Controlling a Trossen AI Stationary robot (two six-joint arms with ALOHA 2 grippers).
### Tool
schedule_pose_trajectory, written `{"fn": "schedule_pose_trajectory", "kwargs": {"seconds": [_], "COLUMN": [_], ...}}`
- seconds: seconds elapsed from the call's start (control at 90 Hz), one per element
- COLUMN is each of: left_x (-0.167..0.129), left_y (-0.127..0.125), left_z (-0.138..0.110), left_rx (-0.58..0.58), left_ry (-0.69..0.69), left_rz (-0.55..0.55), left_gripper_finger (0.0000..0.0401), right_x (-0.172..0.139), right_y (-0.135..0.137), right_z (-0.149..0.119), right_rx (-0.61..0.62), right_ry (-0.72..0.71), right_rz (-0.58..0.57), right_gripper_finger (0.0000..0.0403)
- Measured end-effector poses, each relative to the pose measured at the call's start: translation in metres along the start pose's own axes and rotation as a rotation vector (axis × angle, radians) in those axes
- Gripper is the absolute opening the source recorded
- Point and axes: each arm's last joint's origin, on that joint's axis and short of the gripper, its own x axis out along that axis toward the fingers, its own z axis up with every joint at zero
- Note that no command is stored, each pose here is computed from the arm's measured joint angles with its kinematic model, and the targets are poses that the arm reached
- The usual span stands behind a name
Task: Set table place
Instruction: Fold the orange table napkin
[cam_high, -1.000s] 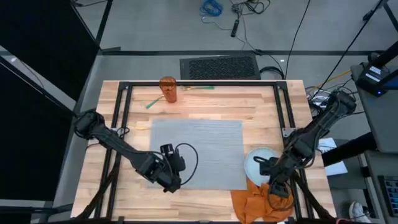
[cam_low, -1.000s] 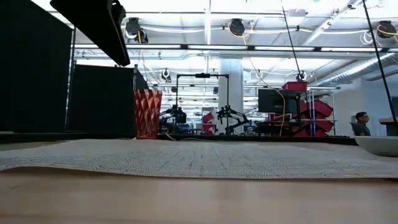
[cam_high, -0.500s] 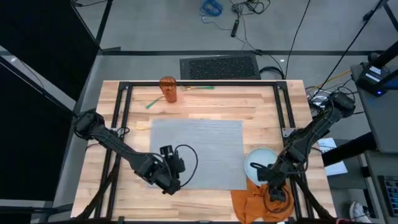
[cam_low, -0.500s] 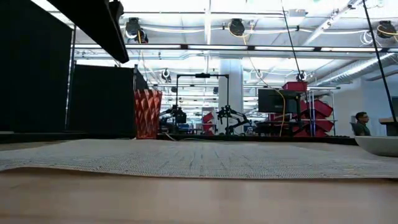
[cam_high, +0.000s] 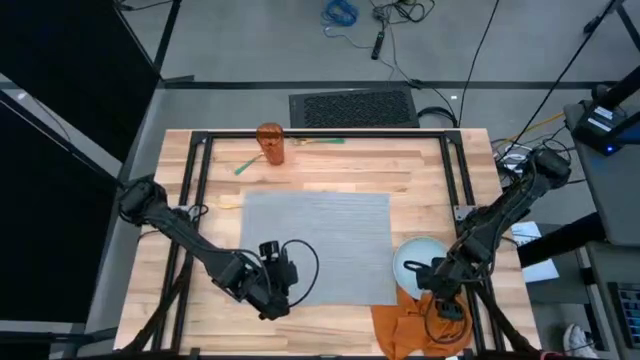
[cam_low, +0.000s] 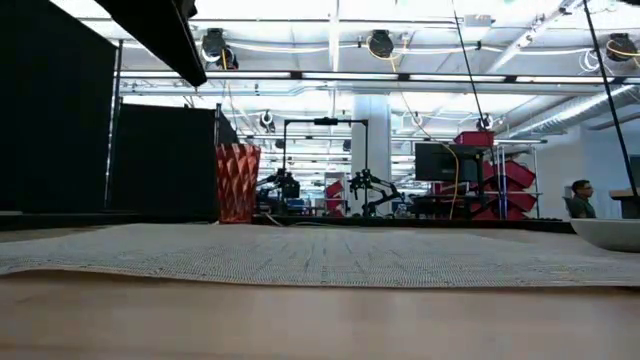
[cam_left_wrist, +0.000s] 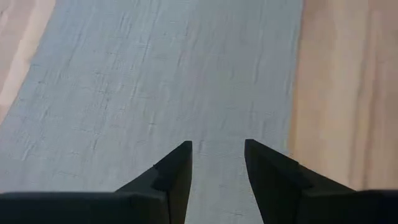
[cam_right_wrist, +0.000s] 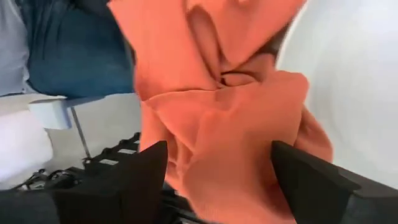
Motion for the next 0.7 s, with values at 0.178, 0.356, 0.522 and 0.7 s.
{"fn": "schedule_pose_trajectory", "kwargs": {"seconds": [0.178, 0.356, 0.522, 0.7], "left_x": [-0.004, -0.006, -0.007, -0.009], "left_y": [-0.008, -0.014, -0.016, -0.019], "left_z": [-0.001, -0.001, -0.001, -0.002], "left_rx": [0.002, -0.009, -0.016, -0.009], "left_ry": [-0.028, -0.054, -0.071, -0.071], "left_rz": [-0.035, -0.063, -0.080, -0.092], "left_gripper_finger": [0.0133, 0.0133, 0.0133, 0.0133], "right_x": [0.014, 0.018, 0.019, 0.020], "right_y": [-0.004, 0.001, 0.003, 0.008], "right_z": [-0.010, -0.017, -0.020, -0.023], "right_rx": [0.036, 0.019, -0.013, -0.078], "right_ry": [0.012, 0.006, -0.009, -0.056], "right_rz": [0.037, 0.066, 0.063, 0.090], "right_gripper_finger": [0.0271, 0.0221, 0.0057, 0.0003]}}
